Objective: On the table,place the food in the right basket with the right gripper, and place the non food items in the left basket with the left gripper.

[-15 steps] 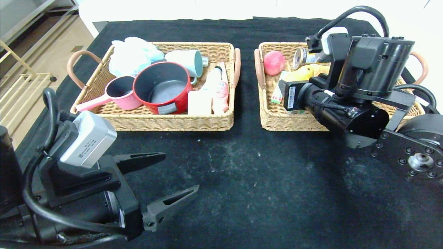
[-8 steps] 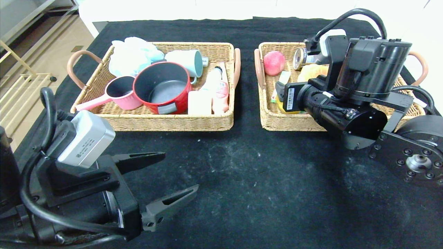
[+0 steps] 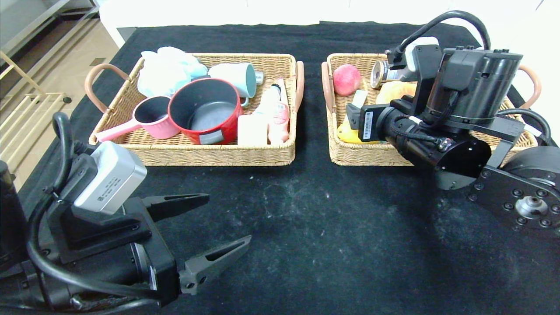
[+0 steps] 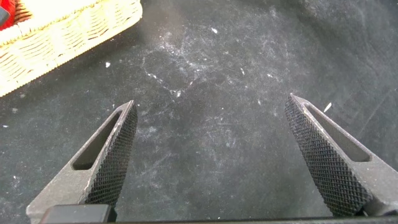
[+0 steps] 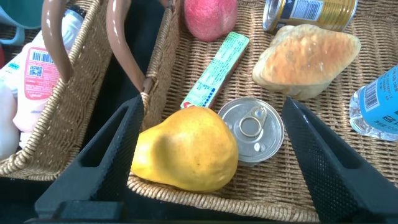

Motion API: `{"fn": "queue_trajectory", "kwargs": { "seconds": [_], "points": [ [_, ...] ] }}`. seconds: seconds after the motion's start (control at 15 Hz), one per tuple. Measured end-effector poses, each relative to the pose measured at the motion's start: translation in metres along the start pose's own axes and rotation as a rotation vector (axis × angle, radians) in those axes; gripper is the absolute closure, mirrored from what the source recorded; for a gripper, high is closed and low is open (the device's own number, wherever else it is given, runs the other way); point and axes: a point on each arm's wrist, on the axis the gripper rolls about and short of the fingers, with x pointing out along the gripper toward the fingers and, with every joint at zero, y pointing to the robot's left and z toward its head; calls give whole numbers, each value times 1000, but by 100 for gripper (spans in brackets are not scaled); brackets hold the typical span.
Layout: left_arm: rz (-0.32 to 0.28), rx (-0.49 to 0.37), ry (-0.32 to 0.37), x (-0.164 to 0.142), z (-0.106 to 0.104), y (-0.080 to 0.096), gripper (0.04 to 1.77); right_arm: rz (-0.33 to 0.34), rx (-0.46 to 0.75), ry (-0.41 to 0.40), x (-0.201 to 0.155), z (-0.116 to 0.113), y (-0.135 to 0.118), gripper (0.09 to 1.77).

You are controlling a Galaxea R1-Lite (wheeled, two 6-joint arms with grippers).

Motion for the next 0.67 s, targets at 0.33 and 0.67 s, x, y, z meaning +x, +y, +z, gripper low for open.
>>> {"fn": "queue_trajectory", "kwargs": {
  "seconds": [0.33,0.67],
  "points": [
    [-1,0,2,0,0,0,9,15,1,-1,-9,3,1,20],
    [9,2,-11,-2,2,0,9,56,-53,30,-35,-1,-5,17]
  ]
}}
